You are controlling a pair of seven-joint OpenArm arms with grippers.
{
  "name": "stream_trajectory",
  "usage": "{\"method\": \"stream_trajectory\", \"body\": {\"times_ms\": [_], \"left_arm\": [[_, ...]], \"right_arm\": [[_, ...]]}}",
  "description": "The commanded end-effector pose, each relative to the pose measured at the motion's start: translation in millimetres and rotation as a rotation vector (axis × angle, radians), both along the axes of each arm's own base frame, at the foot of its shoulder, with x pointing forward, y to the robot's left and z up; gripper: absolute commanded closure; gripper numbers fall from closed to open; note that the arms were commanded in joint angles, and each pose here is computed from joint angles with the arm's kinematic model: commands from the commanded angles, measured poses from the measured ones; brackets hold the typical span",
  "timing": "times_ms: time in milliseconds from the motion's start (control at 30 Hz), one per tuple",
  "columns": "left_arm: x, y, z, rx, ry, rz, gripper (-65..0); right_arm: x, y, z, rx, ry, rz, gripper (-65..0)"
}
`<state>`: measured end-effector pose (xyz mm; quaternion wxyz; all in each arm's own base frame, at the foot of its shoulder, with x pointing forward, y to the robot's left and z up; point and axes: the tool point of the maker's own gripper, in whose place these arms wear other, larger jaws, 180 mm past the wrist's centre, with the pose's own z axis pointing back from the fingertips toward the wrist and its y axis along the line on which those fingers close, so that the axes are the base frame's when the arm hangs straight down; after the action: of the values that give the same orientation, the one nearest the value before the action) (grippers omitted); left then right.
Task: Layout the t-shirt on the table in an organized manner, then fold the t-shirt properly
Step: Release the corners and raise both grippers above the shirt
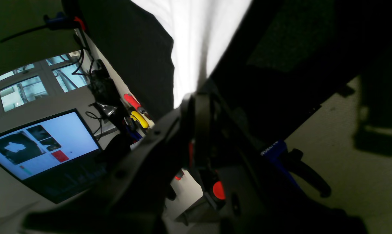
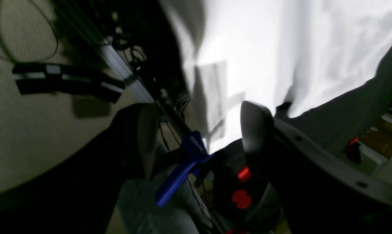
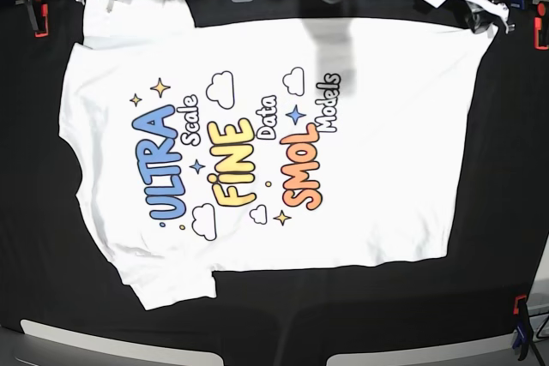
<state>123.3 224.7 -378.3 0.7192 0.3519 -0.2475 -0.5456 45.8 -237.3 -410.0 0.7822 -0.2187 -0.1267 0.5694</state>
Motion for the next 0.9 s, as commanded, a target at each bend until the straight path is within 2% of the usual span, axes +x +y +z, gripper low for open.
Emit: {"method": "stream_trajectory", "body": {"times_ms": [0,333,500,633,700,800,867], "left_arm": [[6,3,10,0.006,-0.044,0.006,0.0],[5,4,10,0.008,-0.044,0.009,0.0],[5,4,10,0.008,-0.044,0.009,0.0],[6,4,10,0.008,-0.044,0.009,0.0],[6,4,10,0.008,-0.044,0.009,0.0],[6,4,10,0.008,-0.044,0.009,0.0],[6,4,10,0.008,-0.044,0.009,0.0]], "right_arm": [[7,-3,4,-0.019,-0.032,0.027,-38.8],[38,-7,6,-0.036,-0.099,0.024,-38.7],[25,-3,-4,-0.016,0.003,0.04,-38.7],[23,-2,-5,-0.009,0.014,0.038,-38.5],[23,-3,-5,-0.01,0.015,0.037,-34.9],[24,-2,-4,-0.007,0.009,0.04,-22.8],[25,0,-4,0.001,0.003,0.041,-17.3]]}}
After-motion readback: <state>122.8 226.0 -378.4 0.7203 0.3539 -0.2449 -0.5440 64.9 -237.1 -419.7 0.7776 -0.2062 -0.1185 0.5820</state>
